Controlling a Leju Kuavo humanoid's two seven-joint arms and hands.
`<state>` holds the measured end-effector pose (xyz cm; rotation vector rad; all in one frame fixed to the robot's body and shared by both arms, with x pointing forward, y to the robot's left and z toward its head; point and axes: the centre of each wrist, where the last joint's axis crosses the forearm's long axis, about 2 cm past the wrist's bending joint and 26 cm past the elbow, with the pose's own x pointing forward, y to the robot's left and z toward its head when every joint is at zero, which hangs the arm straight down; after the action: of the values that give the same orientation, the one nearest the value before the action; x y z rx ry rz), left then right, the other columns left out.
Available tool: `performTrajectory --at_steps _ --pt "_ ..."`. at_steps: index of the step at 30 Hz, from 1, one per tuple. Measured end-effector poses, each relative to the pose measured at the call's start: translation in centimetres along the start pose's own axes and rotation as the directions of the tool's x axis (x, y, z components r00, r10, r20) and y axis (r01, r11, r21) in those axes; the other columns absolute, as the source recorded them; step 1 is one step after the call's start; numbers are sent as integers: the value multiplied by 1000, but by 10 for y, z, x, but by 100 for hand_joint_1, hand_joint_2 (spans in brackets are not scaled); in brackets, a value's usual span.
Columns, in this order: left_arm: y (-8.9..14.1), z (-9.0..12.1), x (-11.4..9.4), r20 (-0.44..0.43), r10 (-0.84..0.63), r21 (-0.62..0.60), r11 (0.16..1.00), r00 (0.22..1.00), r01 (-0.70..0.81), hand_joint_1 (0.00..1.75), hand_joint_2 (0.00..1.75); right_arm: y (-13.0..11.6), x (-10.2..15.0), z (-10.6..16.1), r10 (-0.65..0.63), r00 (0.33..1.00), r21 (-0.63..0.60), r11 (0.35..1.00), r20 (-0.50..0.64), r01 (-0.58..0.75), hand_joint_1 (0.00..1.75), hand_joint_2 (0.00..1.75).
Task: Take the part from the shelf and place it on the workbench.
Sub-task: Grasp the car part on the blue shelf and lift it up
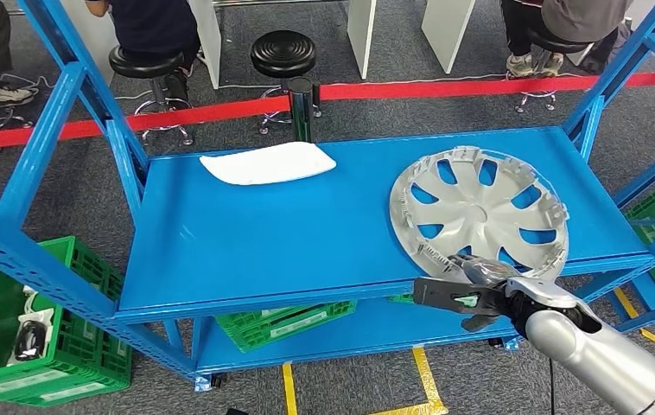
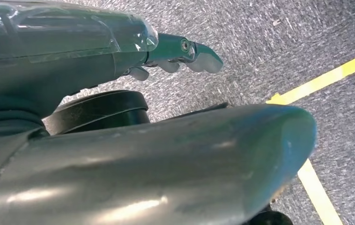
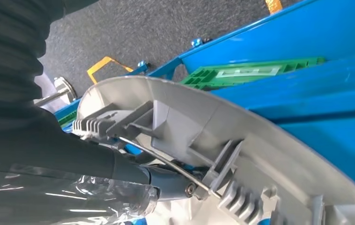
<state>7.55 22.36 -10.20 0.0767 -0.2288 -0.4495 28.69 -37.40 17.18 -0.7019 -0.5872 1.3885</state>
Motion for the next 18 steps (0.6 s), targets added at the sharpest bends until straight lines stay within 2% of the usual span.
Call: performTrajectory --at_steps 18 --pt "1 0 -1 -15 -1 2 1000 1000 1 0 0 -3 -8 -9 11 998 -45 999 -62 -14 0 175"
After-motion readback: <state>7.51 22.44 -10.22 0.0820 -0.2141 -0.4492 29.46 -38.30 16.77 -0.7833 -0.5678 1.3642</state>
